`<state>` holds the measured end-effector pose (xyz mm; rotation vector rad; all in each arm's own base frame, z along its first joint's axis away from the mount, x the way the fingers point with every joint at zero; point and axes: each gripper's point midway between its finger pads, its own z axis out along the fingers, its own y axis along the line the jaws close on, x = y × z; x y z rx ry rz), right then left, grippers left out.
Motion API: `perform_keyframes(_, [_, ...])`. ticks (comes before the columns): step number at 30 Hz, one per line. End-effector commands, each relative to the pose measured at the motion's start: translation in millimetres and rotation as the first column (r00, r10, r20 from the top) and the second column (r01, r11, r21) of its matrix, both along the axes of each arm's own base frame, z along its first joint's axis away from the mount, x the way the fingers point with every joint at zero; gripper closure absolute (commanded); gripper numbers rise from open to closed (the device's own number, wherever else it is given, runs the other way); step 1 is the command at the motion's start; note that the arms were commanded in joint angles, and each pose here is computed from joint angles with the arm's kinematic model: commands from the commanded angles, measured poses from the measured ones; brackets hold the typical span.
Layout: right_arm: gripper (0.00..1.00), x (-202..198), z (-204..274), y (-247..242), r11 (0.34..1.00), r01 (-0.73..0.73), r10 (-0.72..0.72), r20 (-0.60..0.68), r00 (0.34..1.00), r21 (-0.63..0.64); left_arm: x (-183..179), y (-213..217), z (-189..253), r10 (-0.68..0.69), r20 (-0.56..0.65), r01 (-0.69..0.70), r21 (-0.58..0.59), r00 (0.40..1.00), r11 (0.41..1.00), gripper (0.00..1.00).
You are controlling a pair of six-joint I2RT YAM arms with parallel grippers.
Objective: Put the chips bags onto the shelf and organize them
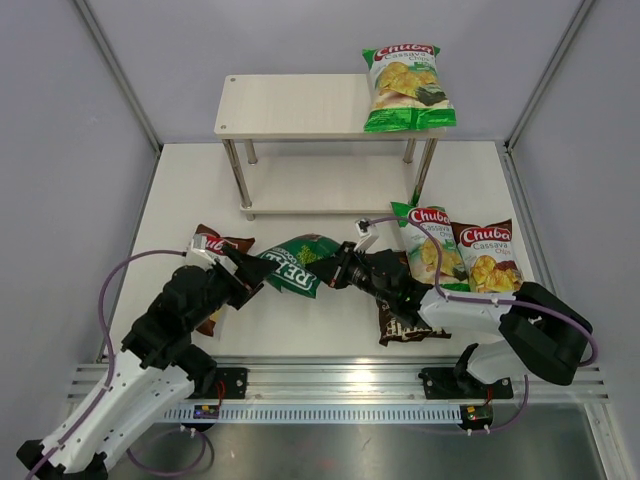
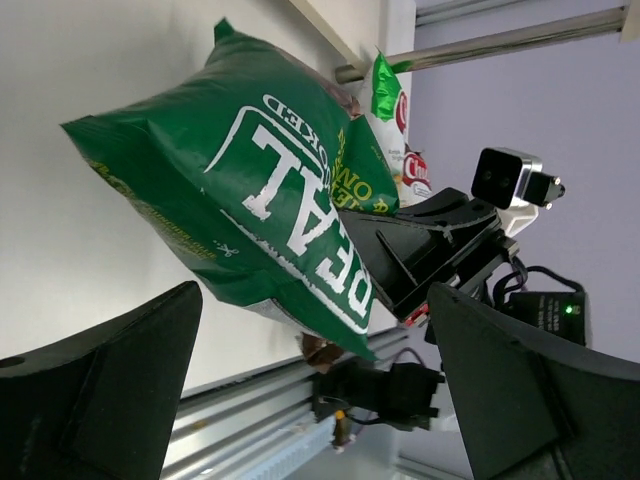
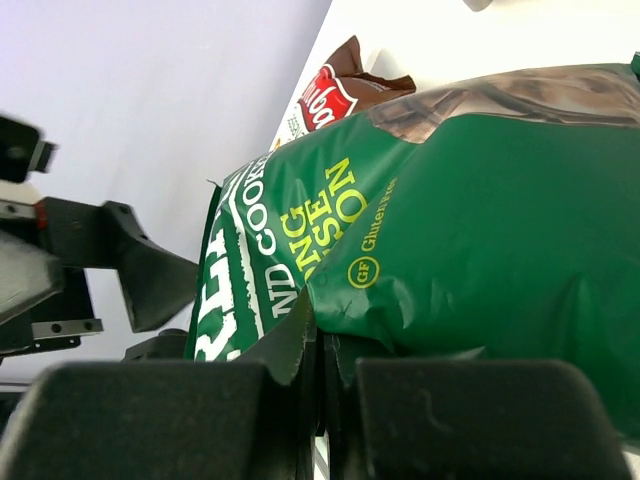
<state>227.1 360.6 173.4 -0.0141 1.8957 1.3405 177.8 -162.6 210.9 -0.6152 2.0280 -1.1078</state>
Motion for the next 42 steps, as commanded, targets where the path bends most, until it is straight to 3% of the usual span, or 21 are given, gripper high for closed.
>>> perform_keyframes(1, [1.00, 2.6, 59.6, 2.7, 0.994, 0.001, -0.018, 0.158, 0.987, 0.111, 11.2, -22.9, 29.1, -0.003, -0.017, -0.001, -0.217, 1.000, 0.976, 0.01])
perform_keyframes(11, [1.00, -10.7, 94.5, 2.3, 0.981, -0.065, 0.017, 0.248, 0.969, 0.185, 20.7, -24.9, 3.3, 0.058, -0.136, -0.096, -0.289, 0.989, 0.952, 0.01])
perform_keyframes(26, [1.00, -49.7, 131.8, 14.6, 0.935, -0.219, 0.097, 0.393, 0.914, 0.279, 36.1, -20.4, -3.8, 0.134, -0.118, -0.165, -0.321, 0.984, 0.933, 0.04])
perform_keyframes(30, [1.00, -56.0, 130.1, 18.4, 0.934, -0.235, 0.114, 0.397, 0.911, 0.271, 38.0, -13.7, 8.9, 0.165, -0.068, -0.179, -0.345, 0.984, 0.922, 0.20])
perform_keyframes(35, [1.00, -60.6, 128.8, 19.5, 0.933, -0.244, 0.124, 0.401, 0.908, 0.264, 37.7, -5.4, 25.4, 0.196, 0.001, -0.182, -0.370, 0.981, 0.911, 0.59])
perform_keyframes(37, [0.98, -60.8, 127.5, 18.7, 0.934, -0.242, 0.123, 0.400, 0.908, 0.262, 37.0, -5.3, 31.9, 0.192, 0.036, -0.165, -0.379, 0.981, 0.911, 0.70])
perform_keyframes(38, [0.95, -61.1, 129.2, 17.6, 0.934, -0.241, 0.120, 0.402, 0.908, 0.265, 36.1, -4.9, 37.2, 0.190, 0.065, -0.150, -0.388, 0.980, 0.909, 0.76])
perform_keyframes(39, [0.83, -60.5, 128.2, 16.7, 0.935, -0.235, 0.116, 0.397, 0.911, 0.264, 36.2, -5.0, 43.5, 0.190, 0.099, -0.135, -0.405, 0.977, 0.904, 0.77])
perform_keyframes(42, [0.61, -60.4, 128.0, 10.1, 0.938, -0.216, 0.098, 0.391, 0.915, 0.270, 33.4, 0.7, 59.8, 0.205, 0.188, -0.111, -0.416, 0.961, 0.903, 0.85])
